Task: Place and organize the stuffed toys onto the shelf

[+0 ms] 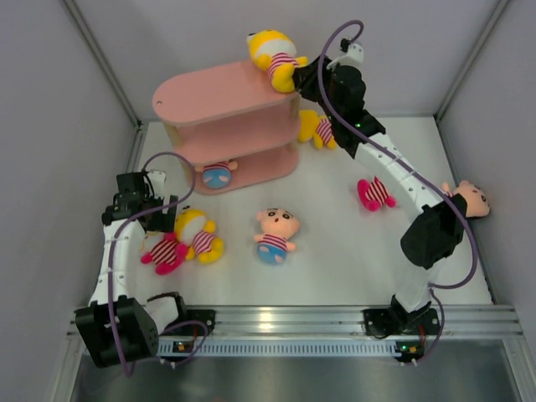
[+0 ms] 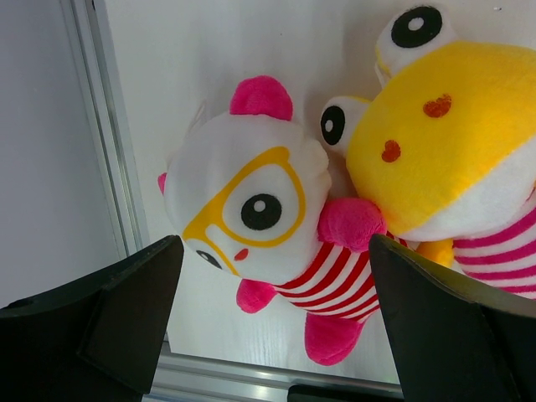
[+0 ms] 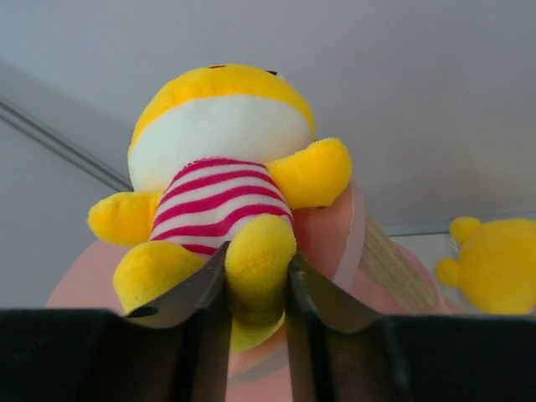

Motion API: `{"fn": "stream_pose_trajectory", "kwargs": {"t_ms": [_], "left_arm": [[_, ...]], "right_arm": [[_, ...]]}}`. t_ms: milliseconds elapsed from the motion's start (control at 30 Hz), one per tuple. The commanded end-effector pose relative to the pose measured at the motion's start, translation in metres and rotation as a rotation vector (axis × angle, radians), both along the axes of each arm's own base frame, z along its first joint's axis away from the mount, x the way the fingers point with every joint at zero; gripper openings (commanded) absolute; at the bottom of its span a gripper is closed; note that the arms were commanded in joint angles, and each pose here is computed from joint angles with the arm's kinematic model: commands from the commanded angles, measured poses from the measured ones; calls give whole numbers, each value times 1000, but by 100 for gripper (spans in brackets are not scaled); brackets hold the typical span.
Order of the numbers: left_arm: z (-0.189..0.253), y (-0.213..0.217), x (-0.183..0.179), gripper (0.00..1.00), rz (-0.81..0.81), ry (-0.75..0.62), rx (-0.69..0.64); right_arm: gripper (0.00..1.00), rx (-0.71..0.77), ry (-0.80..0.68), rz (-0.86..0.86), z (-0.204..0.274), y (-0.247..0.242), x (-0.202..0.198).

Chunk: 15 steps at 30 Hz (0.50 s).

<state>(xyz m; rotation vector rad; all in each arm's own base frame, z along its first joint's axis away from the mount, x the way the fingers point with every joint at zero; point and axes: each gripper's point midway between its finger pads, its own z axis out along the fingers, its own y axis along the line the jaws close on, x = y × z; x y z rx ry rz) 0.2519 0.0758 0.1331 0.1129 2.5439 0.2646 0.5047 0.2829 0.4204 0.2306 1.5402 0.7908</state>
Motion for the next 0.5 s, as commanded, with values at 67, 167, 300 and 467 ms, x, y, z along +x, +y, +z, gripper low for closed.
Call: {"fn": "stream_pose_trajectory", "kwargs": {"t_ms": [67,167,300,467], "left_arm": [[6,2,3,99,-3,-35,13],[5,2,2,99,-3,-32,17],[6,3,1,99,-4,-28,21],[9,0,-1,99,-17,-17,11]], "right_arm": [[41,12,-71,-16,32,-6,-17],[55,-8,-93,-4,39,-8,-23],[65,-63,-136,18,55,-12,-37],[79,-195,-241,91,90,-26,-78]]}}
